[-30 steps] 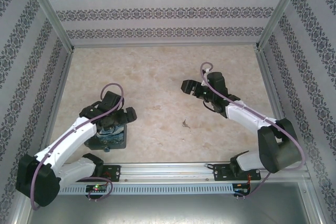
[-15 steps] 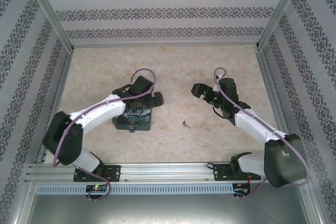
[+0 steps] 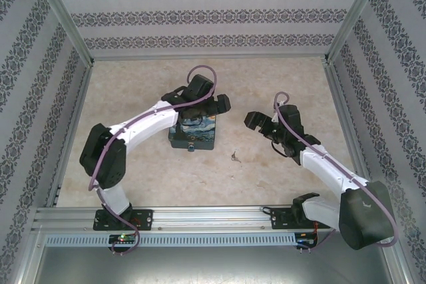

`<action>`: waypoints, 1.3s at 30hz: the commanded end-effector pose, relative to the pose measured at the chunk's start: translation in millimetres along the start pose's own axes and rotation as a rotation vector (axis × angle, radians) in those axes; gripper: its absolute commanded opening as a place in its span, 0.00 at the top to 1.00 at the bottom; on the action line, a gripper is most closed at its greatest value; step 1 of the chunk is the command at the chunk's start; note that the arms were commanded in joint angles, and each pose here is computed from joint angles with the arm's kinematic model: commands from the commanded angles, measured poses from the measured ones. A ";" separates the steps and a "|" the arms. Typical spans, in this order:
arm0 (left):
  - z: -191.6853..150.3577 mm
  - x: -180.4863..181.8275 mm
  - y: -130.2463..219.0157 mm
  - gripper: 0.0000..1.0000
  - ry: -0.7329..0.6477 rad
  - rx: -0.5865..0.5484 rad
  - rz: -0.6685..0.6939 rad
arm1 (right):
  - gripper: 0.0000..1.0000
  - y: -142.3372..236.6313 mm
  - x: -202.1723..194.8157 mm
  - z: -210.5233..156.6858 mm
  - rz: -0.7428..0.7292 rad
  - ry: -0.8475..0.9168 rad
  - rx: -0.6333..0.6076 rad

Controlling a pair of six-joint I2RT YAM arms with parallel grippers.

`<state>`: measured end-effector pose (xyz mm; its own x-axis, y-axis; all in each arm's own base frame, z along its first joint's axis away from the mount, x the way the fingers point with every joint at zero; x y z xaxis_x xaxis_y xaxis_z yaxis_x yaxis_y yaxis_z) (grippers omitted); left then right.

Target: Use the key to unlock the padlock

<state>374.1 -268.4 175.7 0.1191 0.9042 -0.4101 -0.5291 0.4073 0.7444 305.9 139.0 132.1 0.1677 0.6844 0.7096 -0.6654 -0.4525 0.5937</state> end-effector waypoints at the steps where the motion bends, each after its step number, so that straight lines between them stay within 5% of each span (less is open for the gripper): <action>1: -3.9 49.6 17.9 0.00 -0.005 0.000 0.102 | 0.02 -2.5 0.1 -1.6 -0.047 -0.030 -0.019; 6: -8.8 106.2 42.2 0.01 0.043 -0.033 0.158 | 0.02 -2.9 3.9 8.0 -0.039 -0.101 -0.063; 13: -16.8 145.8 54.9 0.00 0.080 -0.050 0.156 | 0.02 -15.2 9.6 10.8 0.087 -0.126 0.051; 19: -25.6 137.8 40.5 0.00 0.056 -0.040 0.049 | 0.05 -32.1 21.4 -7.3 0.037 -0.030 0.099; 25: -33.6 125.4 27.5 0.00 0.102 -0.028 -0.065 | 0.29 -47.7 30.8 -23.7 0.077 -0.082 0.173; 39: -47.8 89.1 10.1 0.00 0.172 -0.036 -0.169 | 0.33 -79.2 63.5 -46.3 0.108 -0.092 0.248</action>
<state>334.8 -176.8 117.5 0.0585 0.8193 -0.5703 -0.5264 0.5107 0.6797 326.4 232.9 102.6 0.1909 0.6071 0.7714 -0.4777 -0.6290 0.6133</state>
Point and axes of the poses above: each hand's point on the last joint's axis, 136 mm out from that joint toward the fingers, its own y axis back along the fingers, its own x axis along the line the jaws close on, z = x × y, the point moved 1 cm from there along y, back along the fingers, and after that the axes turned 10 degrees about -y, right-handed, at the moved point
